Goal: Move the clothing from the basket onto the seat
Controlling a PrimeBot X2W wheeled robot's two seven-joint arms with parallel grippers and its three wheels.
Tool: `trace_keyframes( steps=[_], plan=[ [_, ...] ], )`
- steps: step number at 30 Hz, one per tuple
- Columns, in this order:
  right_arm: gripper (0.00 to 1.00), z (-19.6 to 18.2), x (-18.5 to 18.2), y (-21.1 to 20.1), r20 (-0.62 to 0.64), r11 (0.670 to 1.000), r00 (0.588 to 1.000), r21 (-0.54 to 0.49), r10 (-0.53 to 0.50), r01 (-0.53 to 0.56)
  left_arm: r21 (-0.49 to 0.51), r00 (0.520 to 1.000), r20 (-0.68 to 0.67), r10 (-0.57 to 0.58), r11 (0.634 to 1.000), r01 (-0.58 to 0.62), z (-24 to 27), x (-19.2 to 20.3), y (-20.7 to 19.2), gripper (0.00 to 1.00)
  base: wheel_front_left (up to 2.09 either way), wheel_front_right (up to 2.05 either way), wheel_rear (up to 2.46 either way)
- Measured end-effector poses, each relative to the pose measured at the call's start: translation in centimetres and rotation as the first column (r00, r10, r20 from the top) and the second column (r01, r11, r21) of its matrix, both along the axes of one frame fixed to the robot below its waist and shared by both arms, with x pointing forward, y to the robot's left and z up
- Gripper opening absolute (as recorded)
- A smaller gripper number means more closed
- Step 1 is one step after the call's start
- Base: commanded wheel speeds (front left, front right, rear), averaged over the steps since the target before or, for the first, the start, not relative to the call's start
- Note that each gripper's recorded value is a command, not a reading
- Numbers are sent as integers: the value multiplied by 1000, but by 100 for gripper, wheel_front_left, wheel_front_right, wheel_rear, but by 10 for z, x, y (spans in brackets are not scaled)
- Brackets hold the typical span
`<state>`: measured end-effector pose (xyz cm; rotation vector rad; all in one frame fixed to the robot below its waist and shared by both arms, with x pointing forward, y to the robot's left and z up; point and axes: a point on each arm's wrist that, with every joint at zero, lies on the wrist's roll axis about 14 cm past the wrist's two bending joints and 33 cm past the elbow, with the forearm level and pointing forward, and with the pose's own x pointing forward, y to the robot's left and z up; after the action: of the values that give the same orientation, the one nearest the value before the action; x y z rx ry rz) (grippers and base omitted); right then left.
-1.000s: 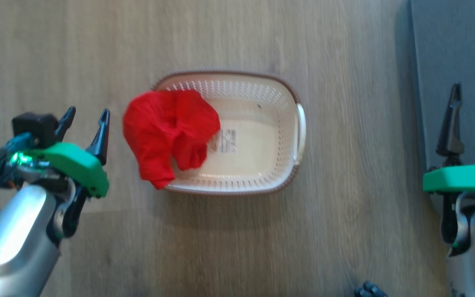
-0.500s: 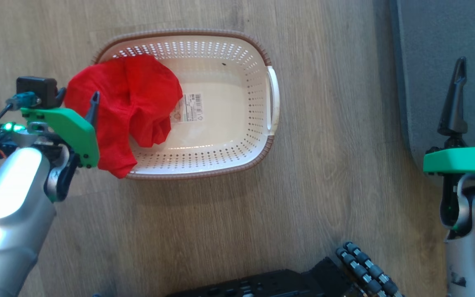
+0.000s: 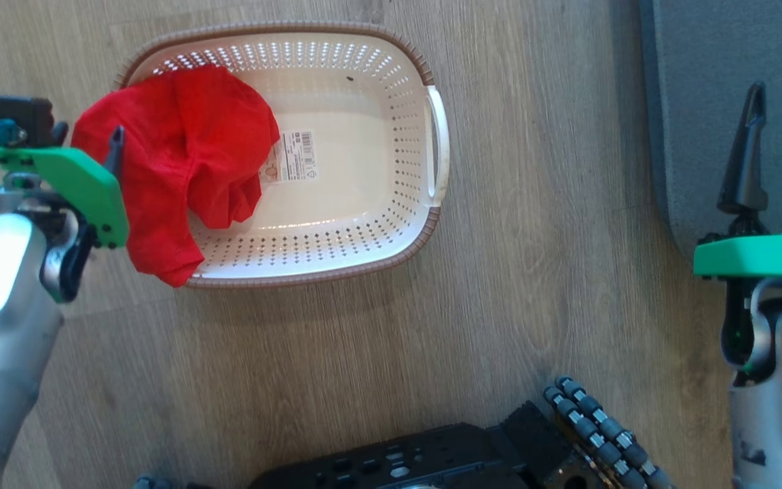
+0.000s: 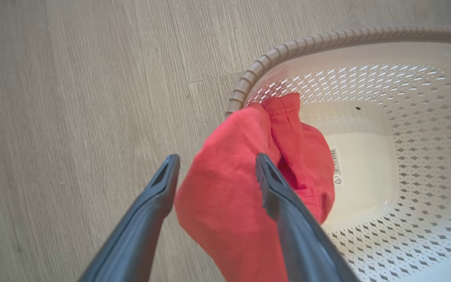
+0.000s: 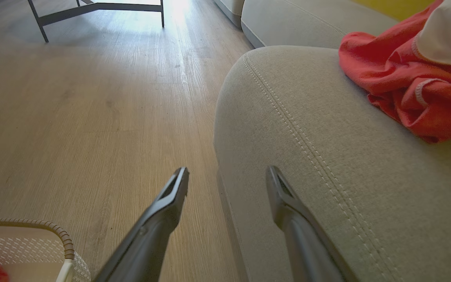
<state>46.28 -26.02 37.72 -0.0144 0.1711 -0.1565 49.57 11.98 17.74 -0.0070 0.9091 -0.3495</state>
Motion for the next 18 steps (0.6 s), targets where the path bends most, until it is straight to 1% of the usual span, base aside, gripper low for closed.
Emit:
trace_keyframes(
  steps=[10,18],
  plan=[
    [100,-7,5,1,-7,1000,1000,-1,7,-7,11,1000,-12,9,1000,-8,-11,8,6,100,0,0,0],
    [100,-9,7,2,-7,1000,1000,-1,9,-9,-18,999,-29,13,1000,-14,-15,7,5,100,0,0,0]
  ],
)
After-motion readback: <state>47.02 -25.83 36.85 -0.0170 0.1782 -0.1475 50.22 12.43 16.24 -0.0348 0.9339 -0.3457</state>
